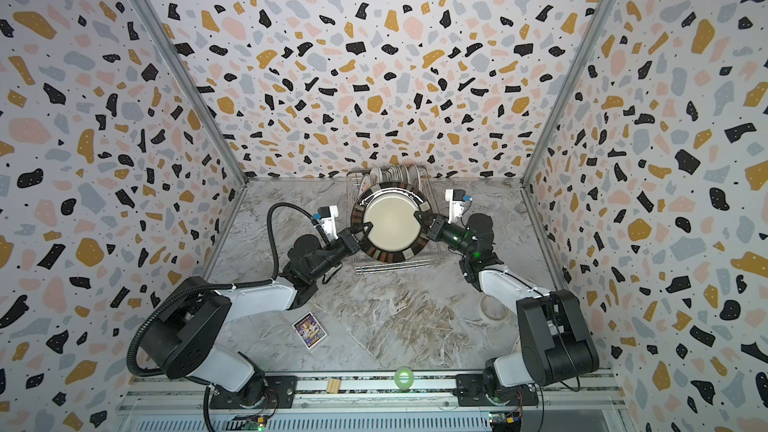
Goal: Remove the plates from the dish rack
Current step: 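Grasp the plate rim with the left gripper while the right gripper holds it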
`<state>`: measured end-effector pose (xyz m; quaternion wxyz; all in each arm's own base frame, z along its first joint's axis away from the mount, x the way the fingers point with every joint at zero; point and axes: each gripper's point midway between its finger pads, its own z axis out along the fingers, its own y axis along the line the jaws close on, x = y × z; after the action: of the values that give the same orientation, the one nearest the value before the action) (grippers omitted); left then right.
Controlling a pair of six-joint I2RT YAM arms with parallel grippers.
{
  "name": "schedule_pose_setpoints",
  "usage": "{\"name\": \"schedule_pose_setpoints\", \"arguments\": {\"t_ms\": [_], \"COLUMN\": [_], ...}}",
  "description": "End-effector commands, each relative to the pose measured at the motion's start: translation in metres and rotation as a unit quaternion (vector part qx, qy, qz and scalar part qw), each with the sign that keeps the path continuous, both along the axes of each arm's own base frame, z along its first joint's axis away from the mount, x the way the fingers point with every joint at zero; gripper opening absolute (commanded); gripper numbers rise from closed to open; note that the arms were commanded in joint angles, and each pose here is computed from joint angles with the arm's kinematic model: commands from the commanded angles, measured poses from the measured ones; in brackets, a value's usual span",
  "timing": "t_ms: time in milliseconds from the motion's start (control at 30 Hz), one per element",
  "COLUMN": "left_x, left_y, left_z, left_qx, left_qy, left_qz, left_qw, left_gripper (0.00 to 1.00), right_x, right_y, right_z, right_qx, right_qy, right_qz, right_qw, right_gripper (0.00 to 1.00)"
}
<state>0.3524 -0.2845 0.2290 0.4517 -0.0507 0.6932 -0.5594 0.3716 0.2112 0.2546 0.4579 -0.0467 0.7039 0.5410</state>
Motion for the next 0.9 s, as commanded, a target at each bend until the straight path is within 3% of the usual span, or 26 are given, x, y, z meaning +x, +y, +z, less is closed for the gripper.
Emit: {"name": "schedule_pose_setpoints", "arguments": {"t_ms": [0,367,467,700,867], "left_x": [-0.006,0.003,0.003,0.003,0.009], "left_y": [0.004,0.038,0.045,0.064,0.089], "left_z": [0.045,0.064,0.067,0.073,0.076], "left_qx": [-0.058,-0.092,-0.095,-0.110,-0.133], "left_qy": [-0.055,-0.060,-0.060,-0.059,-0.056], "left_qz": [-0.001,0.041,0.050,0.066,0.083], "left_qw": [0.997,0.993,0.992,0.990,0.986], "left_gripper": [0.00,0.00,0.00,0.00,0.00], "right_x": [-0.016,-0.016,-0.013,-0.011,-0.034], "right_y": [0.019,0.017,0.014,0.001,0.008], "right_z": [0.043,0.033,0.031,0.033,0.047], "right_qx": [0.016,-0.008,-0.020,-0.051,-0.056], "right_qy": [-0.073,-0.078,-0.077,-0.094,-0.157], "right_qz": [0.055,0.045,0.029,-0.018,0.024], "right_qw": [0.996,0.996,0.996,0.994,0.986], "right_gripper": [0.18,0.74,0.97,0.99,0.99]}}
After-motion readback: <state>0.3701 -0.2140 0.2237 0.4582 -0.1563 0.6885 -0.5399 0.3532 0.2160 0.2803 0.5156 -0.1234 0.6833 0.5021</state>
